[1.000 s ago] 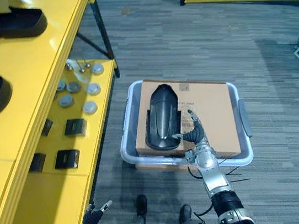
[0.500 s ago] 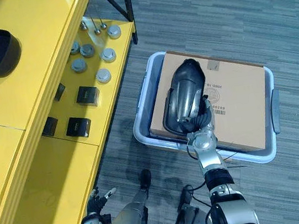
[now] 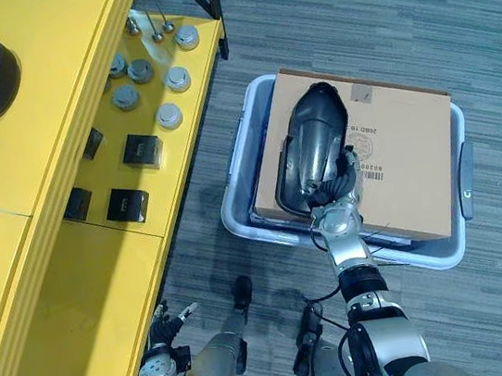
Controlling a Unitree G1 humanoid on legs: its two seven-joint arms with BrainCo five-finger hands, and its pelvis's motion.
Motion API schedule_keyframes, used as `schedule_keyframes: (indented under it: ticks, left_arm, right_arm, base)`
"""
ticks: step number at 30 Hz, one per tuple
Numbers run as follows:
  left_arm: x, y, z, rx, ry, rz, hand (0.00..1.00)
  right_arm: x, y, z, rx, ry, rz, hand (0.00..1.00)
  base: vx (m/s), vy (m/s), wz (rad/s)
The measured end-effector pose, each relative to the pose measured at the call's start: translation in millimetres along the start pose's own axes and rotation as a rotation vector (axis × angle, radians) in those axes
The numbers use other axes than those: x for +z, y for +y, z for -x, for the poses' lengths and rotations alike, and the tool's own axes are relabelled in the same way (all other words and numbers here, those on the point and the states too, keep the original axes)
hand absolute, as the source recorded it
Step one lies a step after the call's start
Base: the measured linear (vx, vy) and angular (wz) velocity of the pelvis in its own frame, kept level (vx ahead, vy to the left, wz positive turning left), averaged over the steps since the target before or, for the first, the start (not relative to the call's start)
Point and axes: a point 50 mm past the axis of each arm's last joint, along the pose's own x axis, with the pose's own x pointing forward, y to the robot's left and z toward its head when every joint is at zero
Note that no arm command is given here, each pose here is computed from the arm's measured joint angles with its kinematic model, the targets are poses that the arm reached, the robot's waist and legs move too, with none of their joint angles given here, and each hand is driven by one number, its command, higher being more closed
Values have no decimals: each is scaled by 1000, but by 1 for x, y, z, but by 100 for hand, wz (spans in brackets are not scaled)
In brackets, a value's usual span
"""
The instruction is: Walk over and take plastic housings, then place them on the shelf
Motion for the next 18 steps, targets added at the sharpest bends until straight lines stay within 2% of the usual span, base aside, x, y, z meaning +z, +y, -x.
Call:
schedule_keyframes:
  ticks: [10, 18]
  left_arm:
    - [-1, 1, 0, 1, 2, -1, 0]
    - [-5, 2, 1, 4, 17, -7, 0]
  right_arm:
    - [-15, -18, 27, -51, -48, -21, 0]
    - [-18, -24, 33, -84, -52, -18, 0]
  base:
    - [10, 1, 0]
    - [-22, 12, 0]
